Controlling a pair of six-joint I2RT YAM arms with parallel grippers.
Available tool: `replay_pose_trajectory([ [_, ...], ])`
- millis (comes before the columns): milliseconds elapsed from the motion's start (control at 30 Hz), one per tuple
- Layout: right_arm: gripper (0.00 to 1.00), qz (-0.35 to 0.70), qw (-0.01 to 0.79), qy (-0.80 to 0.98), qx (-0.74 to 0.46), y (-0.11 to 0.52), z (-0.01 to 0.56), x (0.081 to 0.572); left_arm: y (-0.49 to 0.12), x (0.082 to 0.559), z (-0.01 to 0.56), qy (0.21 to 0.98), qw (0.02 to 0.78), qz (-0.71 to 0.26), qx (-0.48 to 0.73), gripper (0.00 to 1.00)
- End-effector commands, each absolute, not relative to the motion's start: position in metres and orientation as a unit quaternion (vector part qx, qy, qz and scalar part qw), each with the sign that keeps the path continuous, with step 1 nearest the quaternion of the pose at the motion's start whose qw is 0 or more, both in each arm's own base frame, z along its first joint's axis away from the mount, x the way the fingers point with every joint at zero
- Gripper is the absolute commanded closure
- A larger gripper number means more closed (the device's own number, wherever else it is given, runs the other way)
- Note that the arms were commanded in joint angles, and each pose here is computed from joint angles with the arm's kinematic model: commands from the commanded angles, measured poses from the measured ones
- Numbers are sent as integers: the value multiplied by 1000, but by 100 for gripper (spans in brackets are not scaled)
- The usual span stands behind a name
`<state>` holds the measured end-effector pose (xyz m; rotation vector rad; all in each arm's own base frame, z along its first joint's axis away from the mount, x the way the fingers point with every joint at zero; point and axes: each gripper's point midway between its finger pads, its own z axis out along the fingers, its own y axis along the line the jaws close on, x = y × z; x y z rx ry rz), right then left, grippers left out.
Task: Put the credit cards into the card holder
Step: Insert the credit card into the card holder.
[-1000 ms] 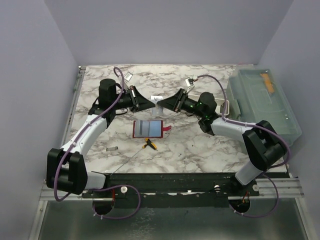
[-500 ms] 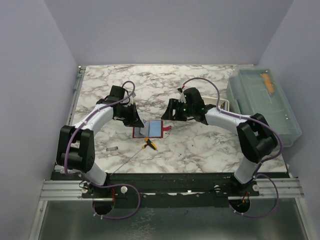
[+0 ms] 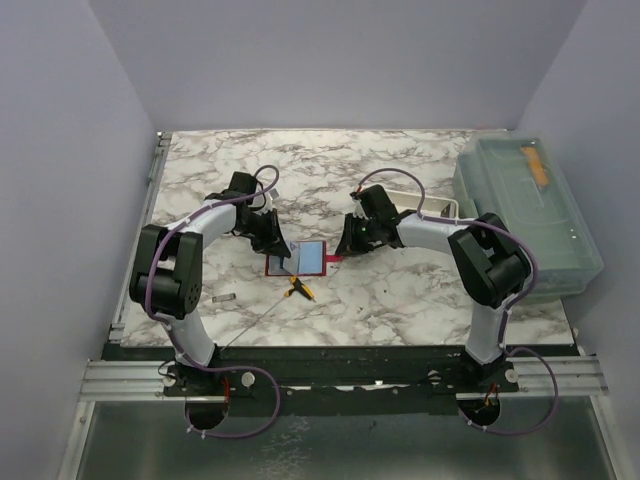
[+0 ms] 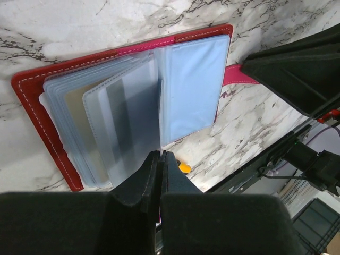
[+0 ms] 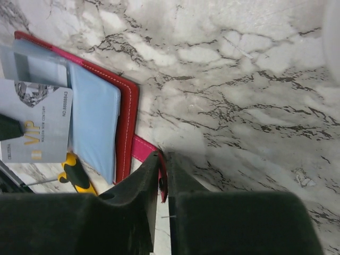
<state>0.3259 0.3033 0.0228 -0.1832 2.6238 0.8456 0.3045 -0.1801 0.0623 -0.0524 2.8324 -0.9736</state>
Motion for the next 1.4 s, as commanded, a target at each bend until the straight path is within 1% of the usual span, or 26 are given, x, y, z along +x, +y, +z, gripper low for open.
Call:
replay_pose_trajectory([
  [0, 90, 289, 182, 938, -64, 302, 12, 329, -188, 309, 65, 933, 75, -353, -2, 100],
  [67, 94, 288, 181, 938, -64, 301, 11, 329, -188, 309, 62, 932, 71, -355, -2, 100],
  [267, 100, 280, 173, 942, -62, 299, 4, 328, -189, 309, 60, 931, 70, -358, -2, 100],
  [367, 100, 279, 170, 943, -62, 298, 2, 327, -189, 310, 61, 930, 75, -359, -3, 100],
  [567, 100, 273, 176, 944, -62, 295, 4, 329, -194, 312, 53, 924, 49, -379, -20, 100],
  [833, 100, 274, 174, 944, -66, 297, 1, 330, -195, 323, 44, 923, 57, -379, -29, 100],
  [1033, 99, 245, 179, 951, -67, 286, -5, 336, -197, 327, 48, 919, 71, -388, -17, 100],
  [1067, 95, 235, 184, 952, -71, 283, -4, 338, -198, 327, 48, 918, 71, -390, -17, 100],
  [1133, 80, 213, 193, 955, -81, 277, 0, 342, -198, 326, 48, 918, 69, -391, -19, 100],
  [1267, 60, 179, 213, 956, -97, 268, 20, 346, -199, 323, 47, 917, 63, -394, -23, 100],
  [1333, 53, 163, 227, 954, -106, 267, 32, 347, -199, 323, 46, 917, 62, -394, -24, 100],
  [1367, 50, 161, 234, 952, -111, 268, 38, 348, -198, 323, 45, 917, 61, -394, -25, 100],
])
